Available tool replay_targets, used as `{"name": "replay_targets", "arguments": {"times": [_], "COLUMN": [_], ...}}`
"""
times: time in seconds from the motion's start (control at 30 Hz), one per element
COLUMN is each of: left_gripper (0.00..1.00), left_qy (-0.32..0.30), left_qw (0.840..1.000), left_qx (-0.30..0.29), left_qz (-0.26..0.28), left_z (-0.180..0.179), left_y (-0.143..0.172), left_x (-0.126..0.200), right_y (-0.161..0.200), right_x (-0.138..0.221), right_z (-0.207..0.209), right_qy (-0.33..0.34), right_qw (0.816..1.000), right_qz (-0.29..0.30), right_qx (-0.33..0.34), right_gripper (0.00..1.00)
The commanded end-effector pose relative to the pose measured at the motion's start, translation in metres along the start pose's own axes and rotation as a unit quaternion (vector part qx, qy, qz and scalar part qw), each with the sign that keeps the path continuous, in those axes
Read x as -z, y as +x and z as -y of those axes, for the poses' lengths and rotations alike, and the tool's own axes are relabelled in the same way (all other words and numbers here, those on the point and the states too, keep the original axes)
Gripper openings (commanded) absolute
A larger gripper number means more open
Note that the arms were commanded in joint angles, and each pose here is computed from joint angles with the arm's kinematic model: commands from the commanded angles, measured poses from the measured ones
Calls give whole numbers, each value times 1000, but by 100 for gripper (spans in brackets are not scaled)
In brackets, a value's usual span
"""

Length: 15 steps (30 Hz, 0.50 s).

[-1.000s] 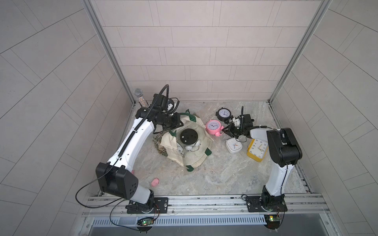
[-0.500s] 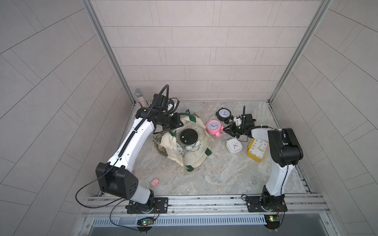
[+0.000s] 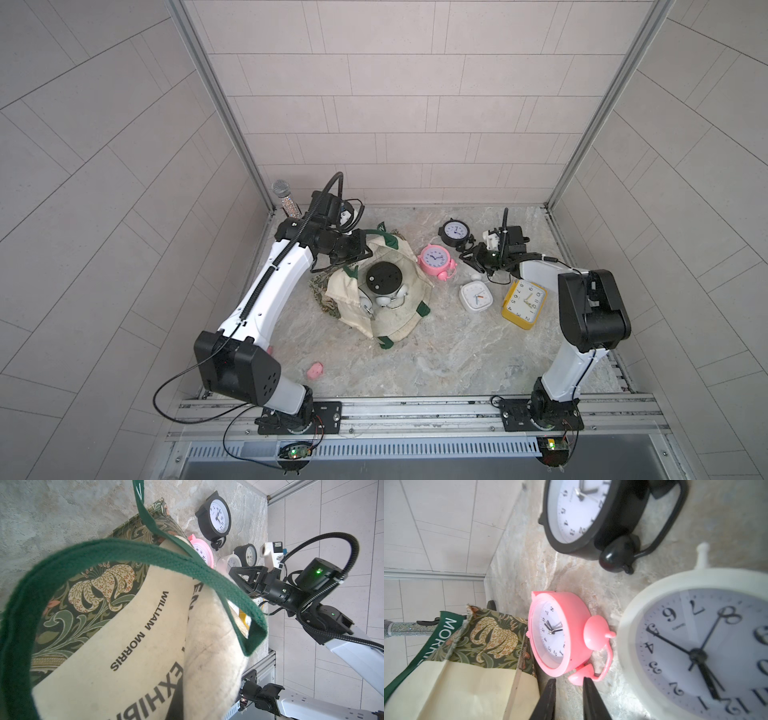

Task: Take the alarm clock out of the canvas bag
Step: Place the alarm at the center of the board, then pick up the alarm from the canvas bag.

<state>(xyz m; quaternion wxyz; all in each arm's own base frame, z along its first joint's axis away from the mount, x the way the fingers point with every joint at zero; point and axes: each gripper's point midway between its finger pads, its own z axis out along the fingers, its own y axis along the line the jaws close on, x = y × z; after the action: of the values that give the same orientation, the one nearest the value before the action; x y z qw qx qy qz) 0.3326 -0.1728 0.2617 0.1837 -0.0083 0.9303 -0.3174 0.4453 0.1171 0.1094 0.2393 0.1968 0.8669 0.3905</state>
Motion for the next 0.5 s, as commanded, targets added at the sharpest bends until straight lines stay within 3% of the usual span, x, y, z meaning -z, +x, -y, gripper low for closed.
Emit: {"name": "replay_targets", "arguments": {"times": [0.0,0.27,0.47], "left_gripper": [0,0,0], "left_qy": [25,25,24], "left_qw": [999,999,999], "left_qx": [-20,-20,-21], "left_qz": [25,26,27], "left_z": [19,20,21], "left_y": [-4,-5,-5], "left_x": [21,22,23], "right_y": [-18,-17,3], "right_x": [31,91,138], "right_z": [-42,-123,-185], "right_qy": [-28,-88,-142], "right_qw": [998,980,942], "right_qz": [38,78,138], "right_qx": [46,159,272], "right_gripper": [25,25,25]}}
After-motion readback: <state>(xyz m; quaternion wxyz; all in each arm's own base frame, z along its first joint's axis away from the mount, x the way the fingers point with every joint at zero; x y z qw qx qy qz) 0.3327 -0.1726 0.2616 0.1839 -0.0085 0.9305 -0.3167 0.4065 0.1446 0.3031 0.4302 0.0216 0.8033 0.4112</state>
